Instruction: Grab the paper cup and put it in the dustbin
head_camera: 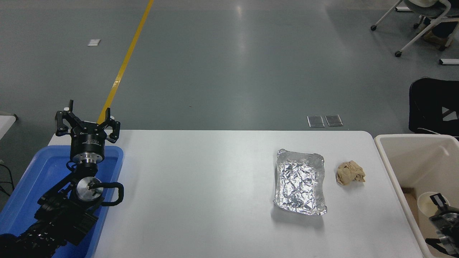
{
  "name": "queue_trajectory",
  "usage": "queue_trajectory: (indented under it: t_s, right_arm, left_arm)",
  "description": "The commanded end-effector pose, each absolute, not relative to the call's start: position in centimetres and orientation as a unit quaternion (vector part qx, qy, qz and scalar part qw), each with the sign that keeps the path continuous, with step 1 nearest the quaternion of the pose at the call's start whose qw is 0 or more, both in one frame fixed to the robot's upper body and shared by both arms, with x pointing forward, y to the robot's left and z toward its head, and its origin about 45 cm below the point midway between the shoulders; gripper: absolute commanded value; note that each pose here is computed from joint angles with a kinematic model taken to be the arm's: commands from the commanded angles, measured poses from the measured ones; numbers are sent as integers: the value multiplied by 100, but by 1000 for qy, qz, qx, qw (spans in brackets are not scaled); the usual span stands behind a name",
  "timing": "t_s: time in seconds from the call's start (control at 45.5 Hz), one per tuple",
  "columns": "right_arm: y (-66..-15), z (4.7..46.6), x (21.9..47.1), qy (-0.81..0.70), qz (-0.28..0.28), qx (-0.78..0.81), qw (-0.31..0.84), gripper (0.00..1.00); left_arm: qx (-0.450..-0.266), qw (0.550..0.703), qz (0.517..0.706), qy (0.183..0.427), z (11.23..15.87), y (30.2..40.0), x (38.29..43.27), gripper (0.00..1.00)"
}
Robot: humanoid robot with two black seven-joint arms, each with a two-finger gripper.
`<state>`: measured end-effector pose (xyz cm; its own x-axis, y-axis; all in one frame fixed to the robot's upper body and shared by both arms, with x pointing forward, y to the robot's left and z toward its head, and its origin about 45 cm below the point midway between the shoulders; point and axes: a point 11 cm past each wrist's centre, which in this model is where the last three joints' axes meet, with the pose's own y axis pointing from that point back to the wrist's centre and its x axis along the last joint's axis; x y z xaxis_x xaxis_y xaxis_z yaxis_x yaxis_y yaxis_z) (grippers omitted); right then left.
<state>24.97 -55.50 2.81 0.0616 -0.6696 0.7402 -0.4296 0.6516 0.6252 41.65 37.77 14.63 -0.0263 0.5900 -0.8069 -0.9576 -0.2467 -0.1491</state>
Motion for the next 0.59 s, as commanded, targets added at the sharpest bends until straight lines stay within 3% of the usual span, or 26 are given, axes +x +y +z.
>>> queue_trajectory:
  t_s: [0.0,0.154,0.396,0.571]
  right_arm:
    - [-5512,358,2655,-682,-85,413,597,100]
    - [-5471,512,2909,-687,-71,427,584,100]
    - [-5457,1108,3493,-697,-53,465,543,100]
    - [-5130,1496,3922,-647,3,511,566,100]
  left_arm:
    - [-403,568,680,228,1458,3783,4160,99]
    - [-403,568,680,228,1458,3783,4160,99]
    - [-402,568,681,228,1457,3783,4160,99]
    - [-402,568,681,228,1457,3783,4160,99]
